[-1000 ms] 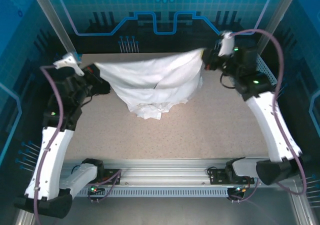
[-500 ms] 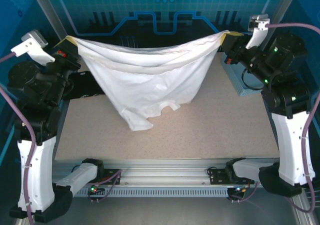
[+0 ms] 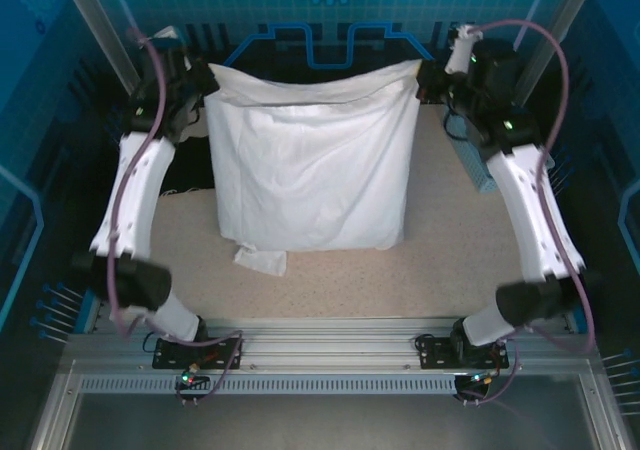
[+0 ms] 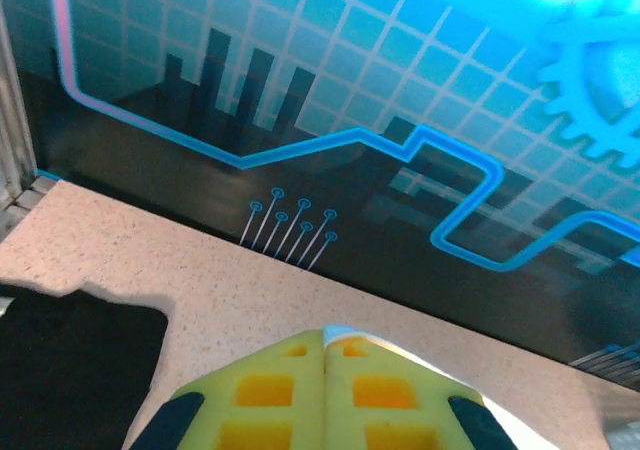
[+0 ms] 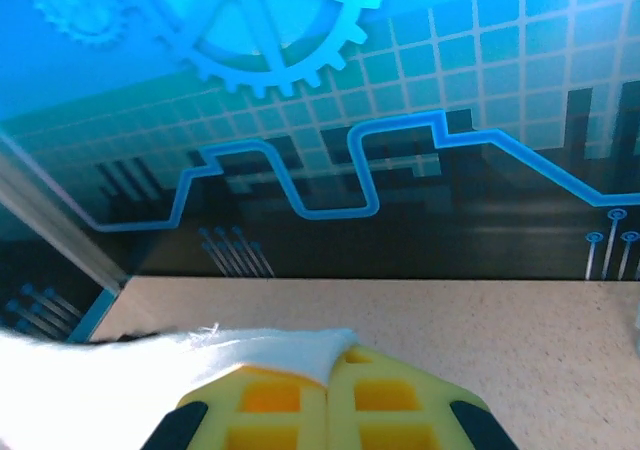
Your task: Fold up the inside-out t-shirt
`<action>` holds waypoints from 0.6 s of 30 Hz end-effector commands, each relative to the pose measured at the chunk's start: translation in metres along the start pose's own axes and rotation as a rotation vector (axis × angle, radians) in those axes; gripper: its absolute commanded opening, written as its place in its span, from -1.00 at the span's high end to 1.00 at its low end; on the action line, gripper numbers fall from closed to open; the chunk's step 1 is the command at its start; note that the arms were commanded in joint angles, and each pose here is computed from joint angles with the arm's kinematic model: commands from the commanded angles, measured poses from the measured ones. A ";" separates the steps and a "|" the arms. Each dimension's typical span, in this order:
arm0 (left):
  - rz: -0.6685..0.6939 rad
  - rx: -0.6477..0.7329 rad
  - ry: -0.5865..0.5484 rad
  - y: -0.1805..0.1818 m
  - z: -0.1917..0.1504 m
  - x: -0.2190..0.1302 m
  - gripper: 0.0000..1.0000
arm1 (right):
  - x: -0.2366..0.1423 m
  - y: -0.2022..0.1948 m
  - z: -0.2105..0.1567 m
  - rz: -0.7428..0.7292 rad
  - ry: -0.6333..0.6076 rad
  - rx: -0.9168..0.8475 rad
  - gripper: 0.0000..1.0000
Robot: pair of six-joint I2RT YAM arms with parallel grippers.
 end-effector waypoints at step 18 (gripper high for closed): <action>-0.465 0.028 -0.381 -0.027 0.051 -0.233 1.00 | -0.130 0.036 0.041 0.134 -0.250 -0.035 1.00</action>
Point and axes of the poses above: each hand's point on the last joint's axis, 136 mm out from that joint toward the fingers, its own x axis out along the fingers, its own y axis along the line the jaws close on, z = x × y, the point moved 6 cm from there along -x, back along the fingers, and after that the axes turned 9 degrees about x, right-handed, at the moved point
